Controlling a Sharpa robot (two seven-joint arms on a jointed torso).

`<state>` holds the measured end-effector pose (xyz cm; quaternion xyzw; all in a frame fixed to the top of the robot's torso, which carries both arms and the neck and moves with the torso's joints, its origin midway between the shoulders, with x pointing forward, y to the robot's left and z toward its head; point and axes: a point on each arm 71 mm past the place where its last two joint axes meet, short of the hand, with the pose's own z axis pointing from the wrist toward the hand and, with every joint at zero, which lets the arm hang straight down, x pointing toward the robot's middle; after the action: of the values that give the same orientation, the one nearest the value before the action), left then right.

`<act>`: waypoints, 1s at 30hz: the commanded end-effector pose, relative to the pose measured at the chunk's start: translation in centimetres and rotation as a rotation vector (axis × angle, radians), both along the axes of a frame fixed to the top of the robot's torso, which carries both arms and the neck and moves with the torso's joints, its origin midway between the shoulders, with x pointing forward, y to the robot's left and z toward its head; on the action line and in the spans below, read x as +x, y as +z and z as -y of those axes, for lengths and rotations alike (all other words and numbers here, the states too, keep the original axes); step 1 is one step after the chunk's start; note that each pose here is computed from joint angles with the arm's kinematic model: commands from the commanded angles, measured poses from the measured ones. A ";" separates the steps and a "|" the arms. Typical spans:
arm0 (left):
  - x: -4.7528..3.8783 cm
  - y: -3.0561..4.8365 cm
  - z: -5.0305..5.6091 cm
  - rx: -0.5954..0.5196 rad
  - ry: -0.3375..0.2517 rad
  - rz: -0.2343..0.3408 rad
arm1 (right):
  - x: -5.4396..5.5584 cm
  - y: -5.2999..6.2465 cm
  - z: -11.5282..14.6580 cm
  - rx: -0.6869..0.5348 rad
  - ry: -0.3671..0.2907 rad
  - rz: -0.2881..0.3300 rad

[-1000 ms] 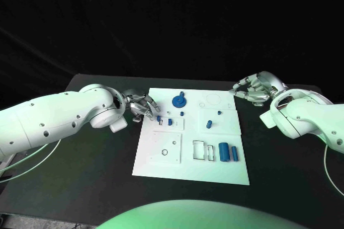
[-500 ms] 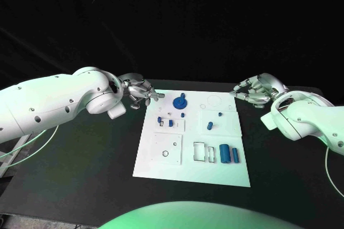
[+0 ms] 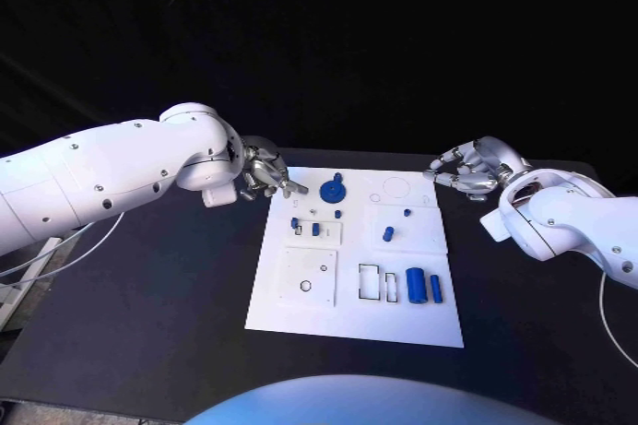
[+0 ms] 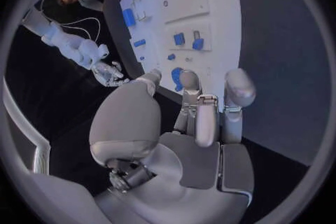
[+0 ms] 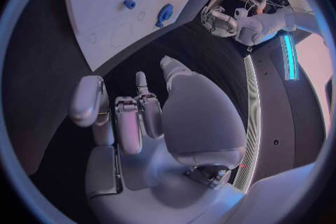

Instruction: Assemble the parts on the task board

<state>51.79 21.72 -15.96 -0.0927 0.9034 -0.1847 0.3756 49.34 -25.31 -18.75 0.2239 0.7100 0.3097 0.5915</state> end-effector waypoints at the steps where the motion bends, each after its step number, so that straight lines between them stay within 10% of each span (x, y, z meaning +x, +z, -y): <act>1: 0.08 -0.35 -0.4 0.188 -0.047 -0.064 | 0.0 -0.1 -0.2 -0.008 0.015 -0.005; 30: 1.23 -1.37 2.6 0.248 -0.100 -0.093 | 0.0 0.0 -0.5 -0.004 0.017 0.006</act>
<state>53.04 19.25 -17.30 -0.0146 0.9376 -0.0863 0.3365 49.35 -24.96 -18.75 0.2225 0.7100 0.3123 0.5906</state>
